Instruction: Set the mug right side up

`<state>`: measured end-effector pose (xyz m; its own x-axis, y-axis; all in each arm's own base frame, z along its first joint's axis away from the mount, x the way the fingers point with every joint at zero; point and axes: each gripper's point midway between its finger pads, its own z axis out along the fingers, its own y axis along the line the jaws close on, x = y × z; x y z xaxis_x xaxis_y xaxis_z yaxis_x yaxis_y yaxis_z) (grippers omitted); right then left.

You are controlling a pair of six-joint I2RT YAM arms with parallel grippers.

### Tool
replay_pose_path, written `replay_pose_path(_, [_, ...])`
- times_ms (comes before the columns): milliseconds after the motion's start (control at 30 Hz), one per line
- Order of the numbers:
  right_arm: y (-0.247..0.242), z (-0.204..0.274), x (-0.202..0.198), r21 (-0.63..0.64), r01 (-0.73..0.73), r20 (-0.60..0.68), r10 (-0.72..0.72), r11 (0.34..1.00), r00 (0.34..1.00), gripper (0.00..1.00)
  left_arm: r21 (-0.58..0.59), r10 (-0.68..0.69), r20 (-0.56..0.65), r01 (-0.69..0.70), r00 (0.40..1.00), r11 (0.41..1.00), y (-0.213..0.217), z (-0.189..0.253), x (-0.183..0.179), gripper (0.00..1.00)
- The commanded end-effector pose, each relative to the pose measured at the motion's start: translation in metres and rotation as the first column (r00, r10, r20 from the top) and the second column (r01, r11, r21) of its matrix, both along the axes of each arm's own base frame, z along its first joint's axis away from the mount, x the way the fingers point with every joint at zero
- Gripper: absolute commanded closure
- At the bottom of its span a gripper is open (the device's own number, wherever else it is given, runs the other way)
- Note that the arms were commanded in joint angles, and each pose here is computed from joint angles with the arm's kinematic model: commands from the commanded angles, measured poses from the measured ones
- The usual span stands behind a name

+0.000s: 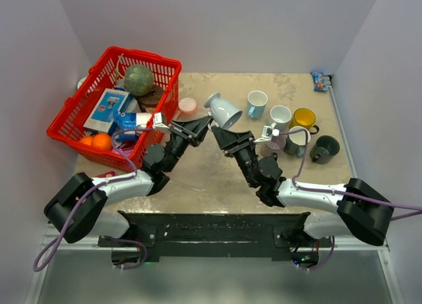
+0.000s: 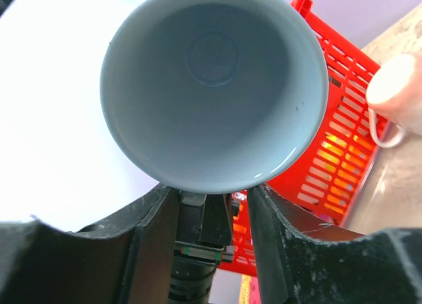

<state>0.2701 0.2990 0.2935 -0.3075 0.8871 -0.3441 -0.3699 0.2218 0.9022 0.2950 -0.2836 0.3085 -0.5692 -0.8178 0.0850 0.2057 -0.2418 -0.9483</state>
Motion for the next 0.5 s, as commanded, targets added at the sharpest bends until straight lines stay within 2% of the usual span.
replay_pose_path(0, [-0.014, 0.023, 0.015, 0.087, 0.11, 0.044, -0.114, 0.99, 0.993, 0.55, -0.149, -0.08, -0.037, 0.074, 0.996, 0.986, -0.007, 0.007, -0.011, 1.0])
replay_pose_path(167, [-0.009, 0.025, 0.017, 0.097, 0.103, 0.056, -0.109, 0.99, 0.993, 0.57, -0.125, -0.074, -0.035, 0.069, 0.997, 0.99, -0.012, 0.003, -0.01, 1.0])
replay_pose_path(367, [-0.011, 0.028, 0.019, 0.093, 0.122, 0.054, -0.127, 0.988, 0.99, 0.54, -0.089, -0.06, -0.042, 0.057, 0.997, 0.994, -0.017, -0.001, -0.01, 1.0])
replay_pose_path(467, [-0.013, 0.03, 0.02, 0.085, 0.132, 0.06, -0.137, 0.988, 0.989, 0.6, -0.074, -0.06, -0.035, 0.058, 0.998, 0.996, -0.02, -0.001, -0.013, 1.0])
